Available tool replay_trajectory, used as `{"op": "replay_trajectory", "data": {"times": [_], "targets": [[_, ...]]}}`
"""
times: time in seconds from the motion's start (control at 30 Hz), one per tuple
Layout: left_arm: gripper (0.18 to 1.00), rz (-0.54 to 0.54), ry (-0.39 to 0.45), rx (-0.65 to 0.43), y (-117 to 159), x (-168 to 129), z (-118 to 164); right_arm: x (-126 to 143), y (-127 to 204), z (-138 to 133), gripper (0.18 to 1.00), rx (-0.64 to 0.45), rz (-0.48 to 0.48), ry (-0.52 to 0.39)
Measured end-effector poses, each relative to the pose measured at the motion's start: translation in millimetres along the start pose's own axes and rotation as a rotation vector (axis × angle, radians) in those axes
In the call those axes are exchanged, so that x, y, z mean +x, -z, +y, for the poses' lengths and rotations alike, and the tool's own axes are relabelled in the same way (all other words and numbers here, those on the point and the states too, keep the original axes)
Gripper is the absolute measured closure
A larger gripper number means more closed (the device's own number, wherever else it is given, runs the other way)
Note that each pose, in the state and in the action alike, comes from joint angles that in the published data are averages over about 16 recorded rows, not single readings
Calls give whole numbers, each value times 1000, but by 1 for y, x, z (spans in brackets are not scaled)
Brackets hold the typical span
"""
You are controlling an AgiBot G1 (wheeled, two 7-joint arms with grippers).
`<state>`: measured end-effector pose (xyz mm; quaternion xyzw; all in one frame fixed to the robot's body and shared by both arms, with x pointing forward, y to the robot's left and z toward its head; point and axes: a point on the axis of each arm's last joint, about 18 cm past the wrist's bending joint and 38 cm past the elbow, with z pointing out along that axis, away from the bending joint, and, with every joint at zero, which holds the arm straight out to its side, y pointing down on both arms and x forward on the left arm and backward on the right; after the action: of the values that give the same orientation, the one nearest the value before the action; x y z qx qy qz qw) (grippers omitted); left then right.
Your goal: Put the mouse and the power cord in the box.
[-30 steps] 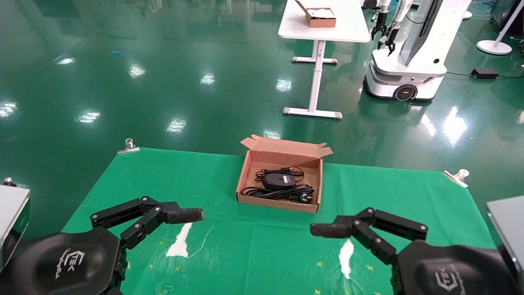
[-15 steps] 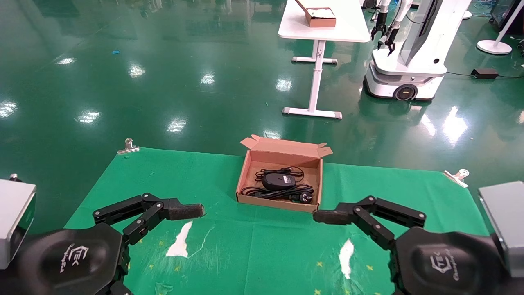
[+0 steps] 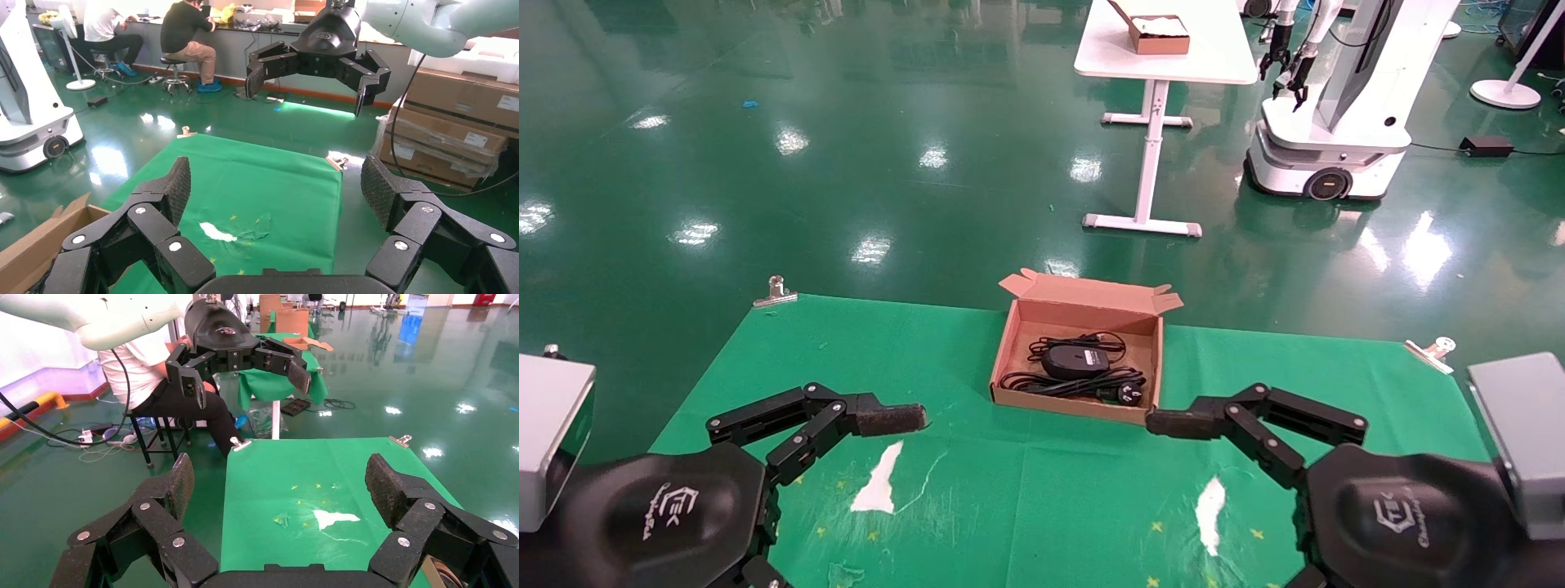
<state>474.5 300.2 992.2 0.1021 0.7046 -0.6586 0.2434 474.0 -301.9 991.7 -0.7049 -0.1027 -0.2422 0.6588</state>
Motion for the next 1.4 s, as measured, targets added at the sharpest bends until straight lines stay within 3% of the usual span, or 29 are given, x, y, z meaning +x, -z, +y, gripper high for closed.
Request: {"op": "replay_trajectory", "data": {"times": [1.4], "targets": [[184, -2, 0, 0, 0, -1, 0, 2, 0, 0, 178, -1, 6, 2]]}}
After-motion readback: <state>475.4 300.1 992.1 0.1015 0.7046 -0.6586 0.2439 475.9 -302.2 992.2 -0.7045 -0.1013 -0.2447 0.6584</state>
